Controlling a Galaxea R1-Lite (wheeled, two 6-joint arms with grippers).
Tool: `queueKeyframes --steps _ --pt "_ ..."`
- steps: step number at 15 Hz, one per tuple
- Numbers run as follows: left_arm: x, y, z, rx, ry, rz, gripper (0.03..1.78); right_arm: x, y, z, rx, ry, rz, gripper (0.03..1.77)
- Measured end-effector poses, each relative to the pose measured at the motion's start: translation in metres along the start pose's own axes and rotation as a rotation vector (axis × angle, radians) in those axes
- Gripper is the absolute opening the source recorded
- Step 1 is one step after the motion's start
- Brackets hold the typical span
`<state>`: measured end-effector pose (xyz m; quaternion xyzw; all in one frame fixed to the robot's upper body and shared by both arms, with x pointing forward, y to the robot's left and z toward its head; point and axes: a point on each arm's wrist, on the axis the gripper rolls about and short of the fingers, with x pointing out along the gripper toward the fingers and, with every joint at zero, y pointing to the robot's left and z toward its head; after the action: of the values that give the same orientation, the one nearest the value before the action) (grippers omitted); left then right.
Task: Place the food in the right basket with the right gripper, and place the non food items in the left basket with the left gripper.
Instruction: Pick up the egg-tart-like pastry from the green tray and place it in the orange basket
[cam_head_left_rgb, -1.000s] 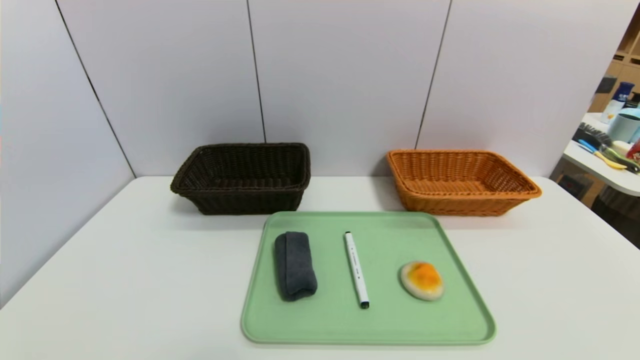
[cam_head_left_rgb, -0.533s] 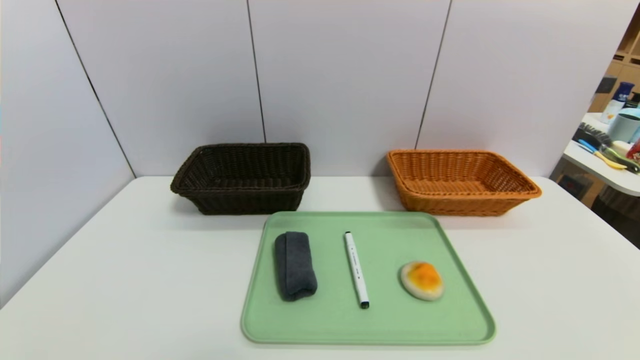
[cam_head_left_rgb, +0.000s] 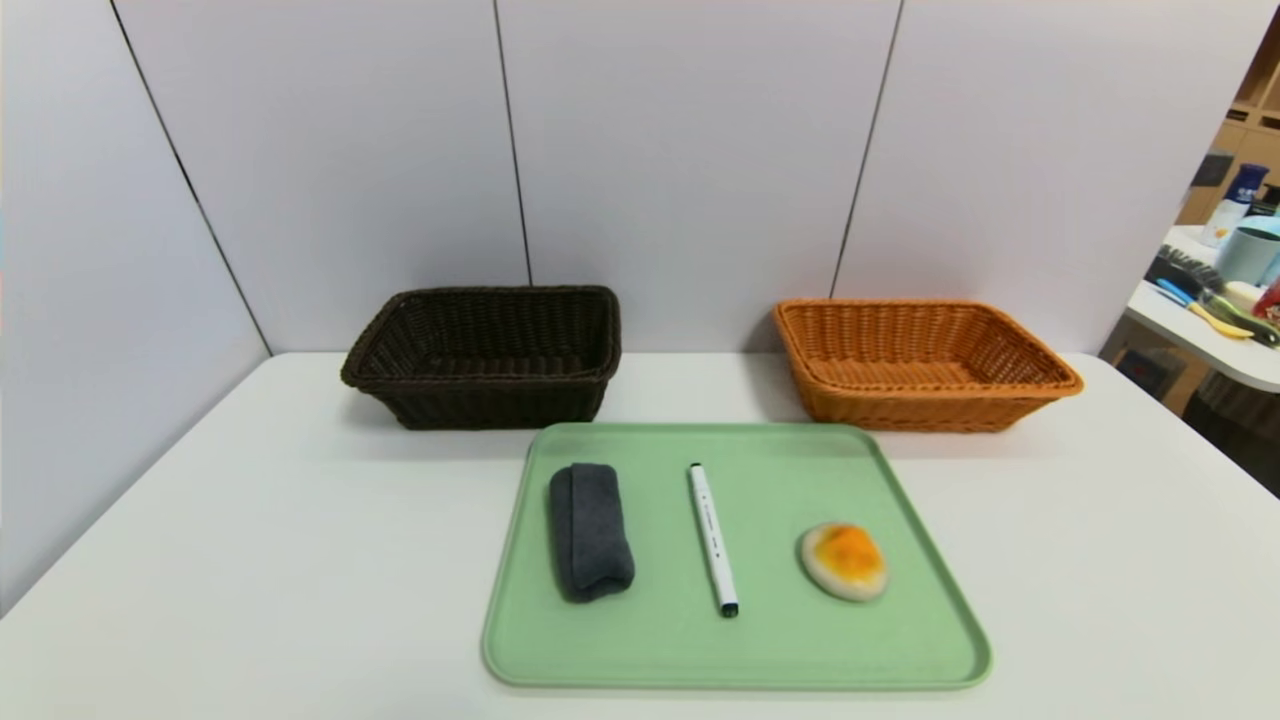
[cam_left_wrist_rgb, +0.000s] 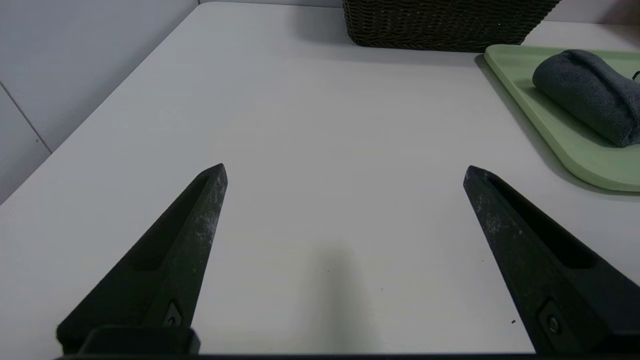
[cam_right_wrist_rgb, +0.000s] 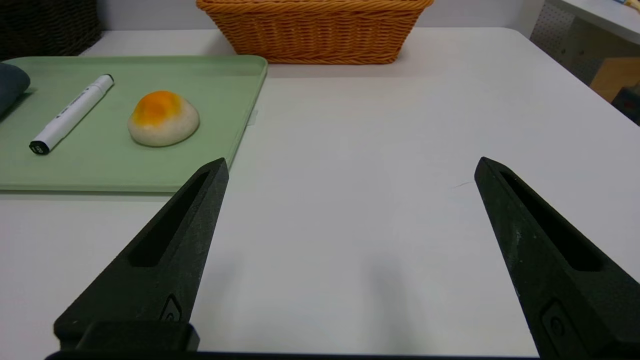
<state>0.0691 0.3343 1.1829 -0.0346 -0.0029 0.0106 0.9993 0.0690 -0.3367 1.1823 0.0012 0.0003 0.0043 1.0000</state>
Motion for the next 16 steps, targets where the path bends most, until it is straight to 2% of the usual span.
queueKeyframes --steps 2,5,9,11,14,16 --pt "0.0 0.0 0.0 0.001 0.0 -0.001 1.69 0.0 0.0 0.0001 -0.001 -0.001 0.0 1.7" --pt "0.0 0.0 -0.0005 0.051 0.005 -0.003 1.69 0.0 0.0 0.0006 -0.01 -0.006 0.002 1.7" --pt "-0.0001 -0.0008 0.0014 0.156 -0.013 -0.03 1.69 0.0 0.0005 0.001 -0.102 -0.011 0.023 1.7" --pt "-0.0001 -0.0013 0.0015 0.202 -0.015 -0.055 1.69 0.0 0.0006 0.0006 -0.121 -0.007 0.026 1.7" --pt "0.0 -0.0013 0.0007 0.182 -0.009 -0.057 1.69 0.0 0.0006 0.0002 -0.12 -0.003 0.026 1.7" --pt "0.0 -0.0013 0.0004 0.138 -0.005 -0.055 1.69 0.0 0.0005 0.0002 -0.091 -0.002 0.022 1.7"
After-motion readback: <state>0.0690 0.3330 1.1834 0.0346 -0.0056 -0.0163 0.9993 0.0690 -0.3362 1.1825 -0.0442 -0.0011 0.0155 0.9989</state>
